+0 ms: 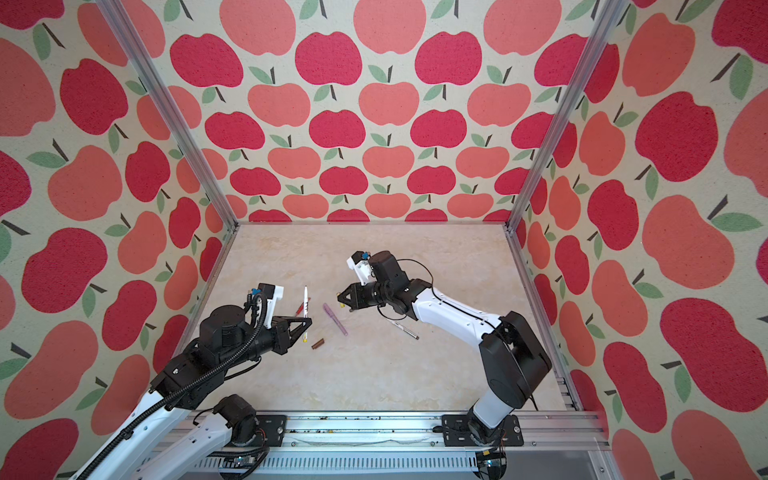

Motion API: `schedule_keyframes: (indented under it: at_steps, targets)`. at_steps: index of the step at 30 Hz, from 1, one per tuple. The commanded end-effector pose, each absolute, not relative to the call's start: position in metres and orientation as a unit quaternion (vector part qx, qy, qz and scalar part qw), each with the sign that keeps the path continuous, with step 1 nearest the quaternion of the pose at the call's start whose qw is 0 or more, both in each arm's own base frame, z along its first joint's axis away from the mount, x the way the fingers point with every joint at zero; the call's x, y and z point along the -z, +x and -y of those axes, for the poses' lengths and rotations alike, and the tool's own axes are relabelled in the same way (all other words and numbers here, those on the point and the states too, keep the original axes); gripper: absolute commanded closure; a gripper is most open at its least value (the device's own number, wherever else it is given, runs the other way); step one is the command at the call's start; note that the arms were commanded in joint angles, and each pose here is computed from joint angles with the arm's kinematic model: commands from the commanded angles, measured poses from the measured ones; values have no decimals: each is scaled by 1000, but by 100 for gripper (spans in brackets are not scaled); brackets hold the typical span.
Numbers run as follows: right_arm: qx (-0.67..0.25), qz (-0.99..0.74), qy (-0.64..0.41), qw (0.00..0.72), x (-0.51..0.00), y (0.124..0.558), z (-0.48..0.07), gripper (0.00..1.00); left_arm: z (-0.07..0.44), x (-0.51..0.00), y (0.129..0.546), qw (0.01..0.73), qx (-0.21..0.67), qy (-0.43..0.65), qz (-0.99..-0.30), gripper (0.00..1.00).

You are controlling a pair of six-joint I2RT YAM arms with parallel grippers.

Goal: Insert the pens into the pen caps
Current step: 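Lift the yellow cap and carry it above the white marker with the right gripper, then align the yellow cap over the white marker's tip with the right gripper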

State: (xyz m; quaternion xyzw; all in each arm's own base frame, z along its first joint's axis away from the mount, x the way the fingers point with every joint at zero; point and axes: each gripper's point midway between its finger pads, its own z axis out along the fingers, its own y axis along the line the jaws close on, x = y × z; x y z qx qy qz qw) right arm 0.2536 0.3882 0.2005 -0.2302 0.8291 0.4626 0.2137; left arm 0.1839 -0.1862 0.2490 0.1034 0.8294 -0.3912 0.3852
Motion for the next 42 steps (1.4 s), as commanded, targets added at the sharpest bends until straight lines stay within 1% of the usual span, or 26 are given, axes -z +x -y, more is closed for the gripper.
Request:
schedule_keyframes:
  at_steps: [1, 8, 14, 19, 26, 42]
  targets:
    - [-487, -812, -204, 248, -232, 261, -373, 88, 210, -256, 185, 385, 434, 126, -805, 100]
    - [-507, -786, -180, 305, -278, 267, -345, 88, 247, -250, 185, 377, 485, 154, -774, 100]
    - [-544, -752, -171, 332, -303, 263, -342, 89, 255, -254, 193, 379, 498, 141, -767, 100]
    - [-565, -730, -176, 342, -311, 262, -345, 89, 257, -261, 195, 383, 507, 137, -760, 100]
    - [-593, -697, -182, 360, -330, 259, -347, 89, 257, -258, 195, 378, 503, 133, -765, 100]
    - [-623, -681, -185, 338, -329, 253, -367, 89, 258, -258, 198, 382, 498, 136, -766, 100]
